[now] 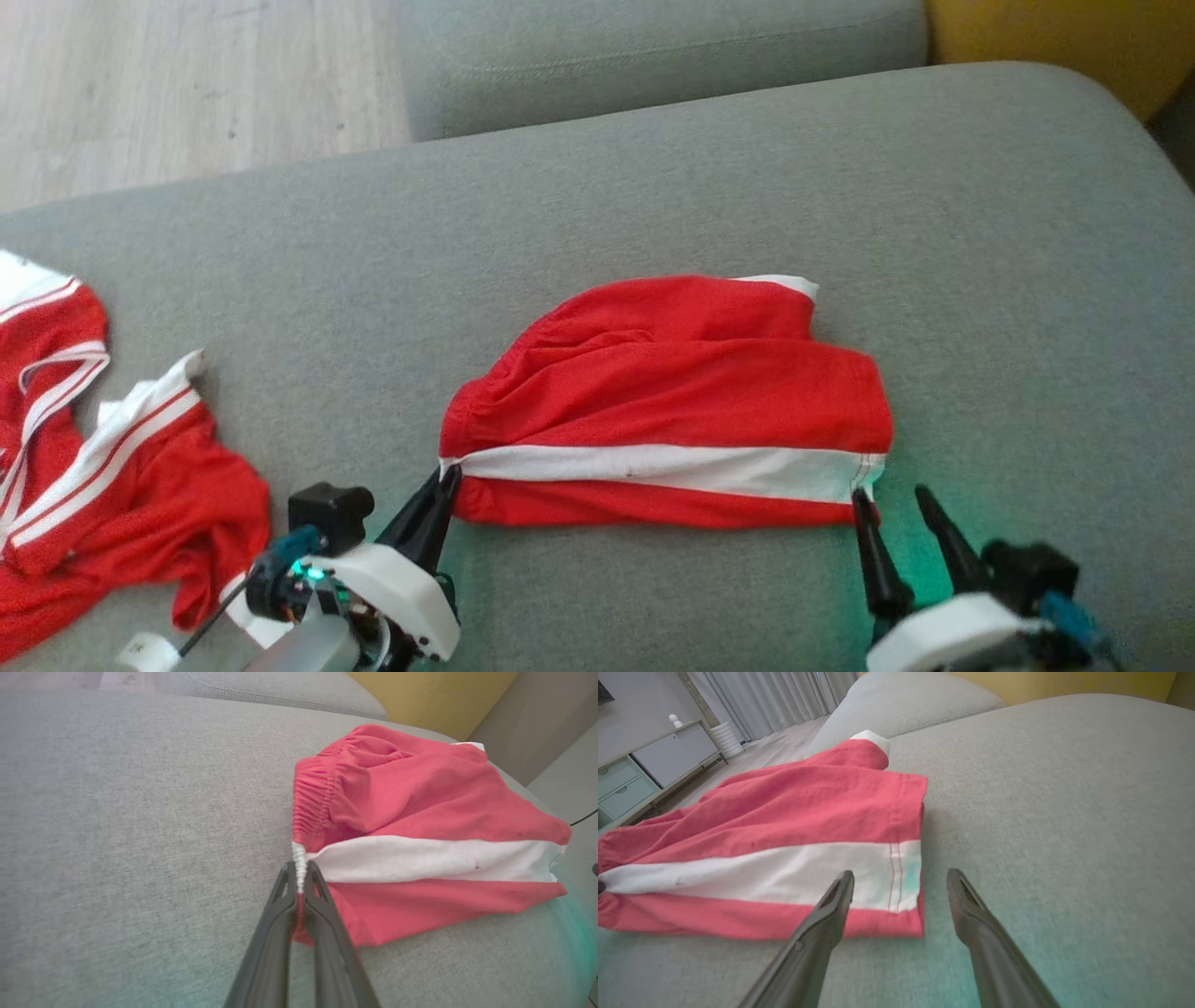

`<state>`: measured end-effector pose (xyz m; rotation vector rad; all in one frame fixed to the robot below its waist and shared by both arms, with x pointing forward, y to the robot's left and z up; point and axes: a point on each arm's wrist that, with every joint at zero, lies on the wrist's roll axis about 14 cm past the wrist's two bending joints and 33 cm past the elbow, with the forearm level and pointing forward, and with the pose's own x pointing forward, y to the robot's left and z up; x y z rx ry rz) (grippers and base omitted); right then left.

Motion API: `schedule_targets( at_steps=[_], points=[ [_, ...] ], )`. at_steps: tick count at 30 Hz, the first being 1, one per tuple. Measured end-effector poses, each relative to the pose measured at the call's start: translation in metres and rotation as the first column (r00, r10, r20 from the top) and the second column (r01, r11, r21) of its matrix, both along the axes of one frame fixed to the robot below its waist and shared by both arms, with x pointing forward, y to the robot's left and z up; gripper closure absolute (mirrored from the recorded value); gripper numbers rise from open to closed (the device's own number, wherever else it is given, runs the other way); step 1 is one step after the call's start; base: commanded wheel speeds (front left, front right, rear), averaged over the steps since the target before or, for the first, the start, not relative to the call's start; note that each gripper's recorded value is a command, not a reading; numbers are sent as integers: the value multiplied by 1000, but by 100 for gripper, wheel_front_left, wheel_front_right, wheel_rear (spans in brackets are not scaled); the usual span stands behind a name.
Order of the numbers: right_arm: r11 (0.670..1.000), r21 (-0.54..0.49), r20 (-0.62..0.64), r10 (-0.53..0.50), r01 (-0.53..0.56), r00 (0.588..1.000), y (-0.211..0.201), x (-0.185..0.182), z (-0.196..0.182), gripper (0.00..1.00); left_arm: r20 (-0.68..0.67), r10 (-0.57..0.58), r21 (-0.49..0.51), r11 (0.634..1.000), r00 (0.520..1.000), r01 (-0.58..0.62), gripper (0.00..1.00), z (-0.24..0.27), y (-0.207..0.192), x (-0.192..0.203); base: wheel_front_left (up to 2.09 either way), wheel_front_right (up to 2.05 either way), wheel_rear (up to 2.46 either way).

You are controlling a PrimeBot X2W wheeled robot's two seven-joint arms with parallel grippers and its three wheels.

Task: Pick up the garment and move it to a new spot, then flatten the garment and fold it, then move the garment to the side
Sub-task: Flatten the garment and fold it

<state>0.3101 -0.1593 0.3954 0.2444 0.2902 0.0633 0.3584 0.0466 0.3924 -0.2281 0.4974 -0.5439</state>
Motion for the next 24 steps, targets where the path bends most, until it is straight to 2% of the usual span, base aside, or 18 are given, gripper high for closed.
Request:
schedule_targets(
  at_steps=[5, 8, 10, 12, 16, 19, 20, 23, 24],
  points=[
    [999, -12, 10, 37, -36, 999, 7, 31, 3, 0, -5, 22, -1, 1000, 1000, -22, 100, 1, 8, 1, 0, 0, 0],
    [998, -19, -4, 55, -55, 998, 11, 37, -1, 0, -13, 36, 4, 999, 999, -35, 100, -1, 12, 0, 0, 0, 0],
    [998, -20, -29, 65, -66, 997, 14, 34, -8, 16, -12, 39, -3, 999, 999, -39, 100, 0, 13, 0, 0, 0, 0],
    [997, -20, -52, 74, -75, 996, 16, 32, -15, 25, -11, 46, -3, 999, 999, -46, 100, 1, 13, 0, 0, 0, 0],
    [996, -15, -68, 83, -84, 994, 21, 29, -19, 30, -6, 48, -5, 999, 999, -48, 100, 3, 14, 0, 0, 0, 0],
    [996, -14, -69, 87, -88, 994, 22, 28, -19, 28, 0, 50, -3, 999, 999, -50, 100, 5, 14, 1, 0, 0, 0],
    [996, -14, -69, 88, -89, 994, 23, 27, -19, 34, 2, 48, -3, 999, 999, -48, 100, 6, 13, 1, 0, 0, 0],
    [996, -13, -73, 83, -84, 994, 21, 24, -20, 63, 7, 41, -6, 999, 999, -41, 100, 8, 11, 2, 0, 0, 0],
    [996, -13, -76, 82, -83, 994, 21, 22, -21, 89, 8, 39, -7, 999, 999, -39, 100, 8, 10, 2, 0, 0, 0]
  ],
)
